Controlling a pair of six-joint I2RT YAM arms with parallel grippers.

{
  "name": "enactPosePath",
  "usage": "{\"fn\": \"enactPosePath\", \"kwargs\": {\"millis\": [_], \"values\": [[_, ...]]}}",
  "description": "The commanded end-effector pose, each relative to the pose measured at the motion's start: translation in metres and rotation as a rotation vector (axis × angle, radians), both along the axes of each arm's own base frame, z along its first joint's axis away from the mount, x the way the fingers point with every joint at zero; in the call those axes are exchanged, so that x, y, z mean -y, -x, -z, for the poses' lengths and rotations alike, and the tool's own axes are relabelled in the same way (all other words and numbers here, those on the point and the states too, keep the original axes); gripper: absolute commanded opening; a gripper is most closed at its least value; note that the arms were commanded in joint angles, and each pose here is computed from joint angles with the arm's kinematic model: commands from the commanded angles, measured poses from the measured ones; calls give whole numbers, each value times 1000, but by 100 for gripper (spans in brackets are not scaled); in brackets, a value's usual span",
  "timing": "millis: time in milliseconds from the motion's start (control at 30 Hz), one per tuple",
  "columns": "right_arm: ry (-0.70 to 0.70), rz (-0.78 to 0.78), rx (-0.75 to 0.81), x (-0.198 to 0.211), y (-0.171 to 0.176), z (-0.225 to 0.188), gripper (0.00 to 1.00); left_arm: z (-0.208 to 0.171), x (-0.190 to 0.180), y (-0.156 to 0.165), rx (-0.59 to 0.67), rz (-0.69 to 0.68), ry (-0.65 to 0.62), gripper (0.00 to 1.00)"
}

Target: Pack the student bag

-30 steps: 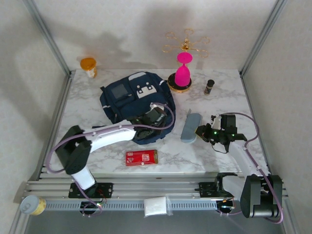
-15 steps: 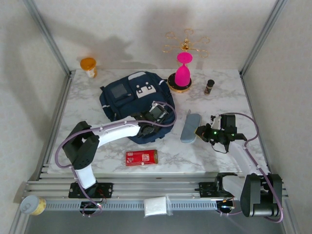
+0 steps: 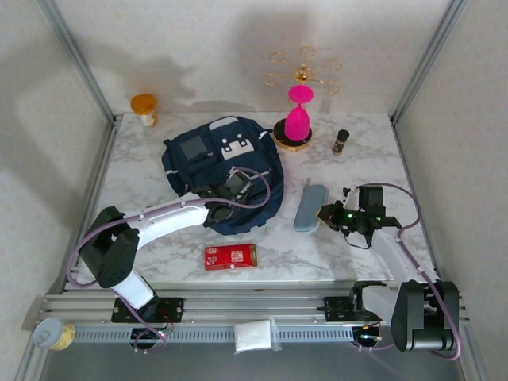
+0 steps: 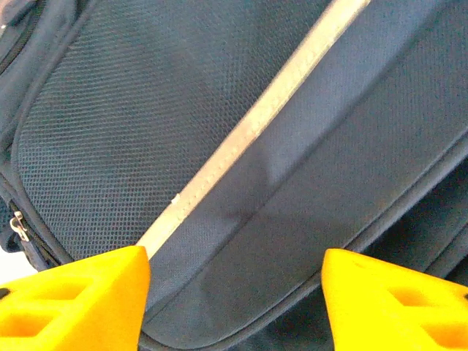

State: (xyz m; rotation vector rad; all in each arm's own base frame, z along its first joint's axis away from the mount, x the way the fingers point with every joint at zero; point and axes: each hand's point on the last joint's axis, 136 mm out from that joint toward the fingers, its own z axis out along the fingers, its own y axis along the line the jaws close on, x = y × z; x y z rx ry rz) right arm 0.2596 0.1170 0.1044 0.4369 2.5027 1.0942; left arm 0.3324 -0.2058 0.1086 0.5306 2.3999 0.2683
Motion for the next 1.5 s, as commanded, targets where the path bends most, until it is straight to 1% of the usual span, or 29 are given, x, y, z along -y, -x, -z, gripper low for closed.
{"fn": "enactPosePath", "kwargs": {"millis": [0, 100, 200, 300, 367, 467, 600, 700, 800, 900, 1000, 1133, 1333, 1467], "values": [[-20, -9, 8, -2, -2, -4, 8, 1, -7, 2, 0, 37, -56, 68], [-20, -8, 9, -2, -2, -3, 8, 7, -5, 0, 1, 47, -65, 72], [-22, -10, 9, -2, -1, -2, 8, 5, -7, -8, 47, 30, -88, 76], [-21, -14, 4, -2, -1, -1, 8, 4, 9, -8, 24, 82, -50, 82], [-15, -13, 4, -2, -2, -1, 8, 4, 13, -6, 29, 113, -54, 86], [-16, -10, 6, -2, -2, 1, 8, 9, 21, -4, 0, 151, -55, 91], [-24, -15, -1, -3, -4, 3, 8, 17, 26, -5, 0, 173, -96, 93], [-25, -15, 0, -3, -4, 3, 8, 10, 15, -19, 60, 116, -128, 93], [-27, -15, -2, -3, -4, 3, 8, -4, 13, -35, 89, 80, -87, 91], [-28, -17, -3, -4, -4, 3, 8, -13, 16, -45, 107, 88, -58, 85], [-26, -19, -5, -4, -4, 3, 8, -19, 15, -56, 109, 75, -58, 76], [-27, -18, 2, -4, -5, 0, 8, -30, 15, -65, 128, 68, -41, 58], [-30, -24, 16, -5, -8, -6, 8, -28, 22, -69, 101, 99, -25, 32], [-23, -30, 21, -4, -9, -11, 7, -37, 29, -70, 99, 126, 12, 16]]}}
